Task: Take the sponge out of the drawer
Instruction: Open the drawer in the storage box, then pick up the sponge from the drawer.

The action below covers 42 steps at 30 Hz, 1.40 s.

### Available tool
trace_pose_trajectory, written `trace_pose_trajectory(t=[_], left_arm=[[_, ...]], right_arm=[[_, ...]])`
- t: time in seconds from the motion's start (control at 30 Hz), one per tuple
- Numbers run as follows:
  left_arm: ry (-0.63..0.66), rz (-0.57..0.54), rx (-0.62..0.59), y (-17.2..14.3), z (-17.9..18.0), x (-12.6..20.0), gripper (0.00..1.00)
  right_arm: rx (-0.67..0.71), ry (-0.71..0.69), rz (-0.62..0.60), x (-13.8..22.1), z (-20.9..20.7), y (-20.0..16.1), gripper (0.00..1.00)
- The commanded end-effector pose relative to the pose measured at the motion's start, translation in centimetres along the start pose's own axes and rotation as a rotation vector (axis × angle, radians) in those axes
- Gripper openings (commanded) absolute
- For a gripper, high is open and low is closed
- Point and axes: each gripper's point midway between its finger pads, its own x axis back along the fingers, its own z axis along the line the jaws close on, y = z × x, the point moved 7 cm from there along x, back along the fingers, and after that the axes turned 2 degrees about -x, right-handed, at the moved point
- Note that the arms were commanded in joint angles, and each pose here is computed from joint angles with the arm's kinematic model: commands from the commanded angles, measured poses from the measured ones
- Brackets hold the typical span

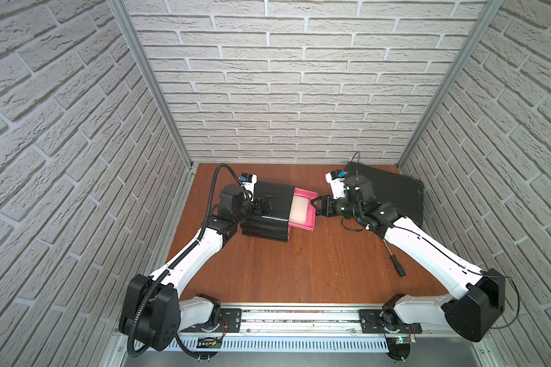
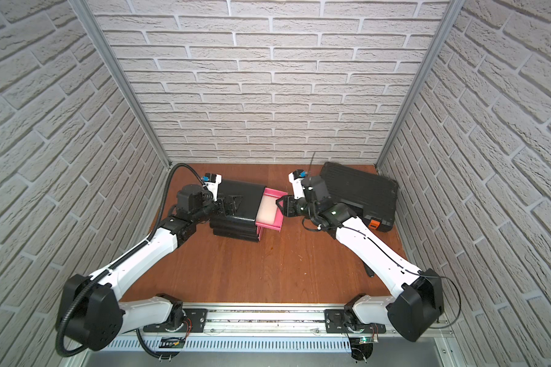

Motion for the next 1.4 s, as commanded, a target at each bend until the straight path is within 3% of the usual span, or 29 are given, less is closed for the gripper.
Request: trace_pose_trajectory(t=[0.0, 0.37, 0.67, 0.97, 1.37], left_arm=[[-0.01, 0.047, 0.03, -1.3, 0.2, -0.2, 0.98], [-0.021, 0.039, 0.028, -1.3, 0.1, -0.3, 0.98], [-0.026, 0.04, 0.023, -1.5, 0.2, -0.5, 0.98], [-0.043, 0.037, 0.028, -1.5, 0.0, -0.7, 0.98], [-0.049, 0.038, 0.033, -1.8, 0.2, -0.9, 0.98]], right_arm=[[0.018, -0.19, 0.093, -1.0, -1.5, -1.9, 0.5], [0.054, -0.239, 0.151, -3.8, 0.5, -2.7, 0.48], [0.077, -0.326, 0.022, -1.7, 1.6, -1.4, 0.47], [0.026, -0.317, 0.101, -5.2, 2.2, -2.2, 0.45], [-0.003, -0.367, 0.103, -5.9, 1.8, -2.2, 0.49]])
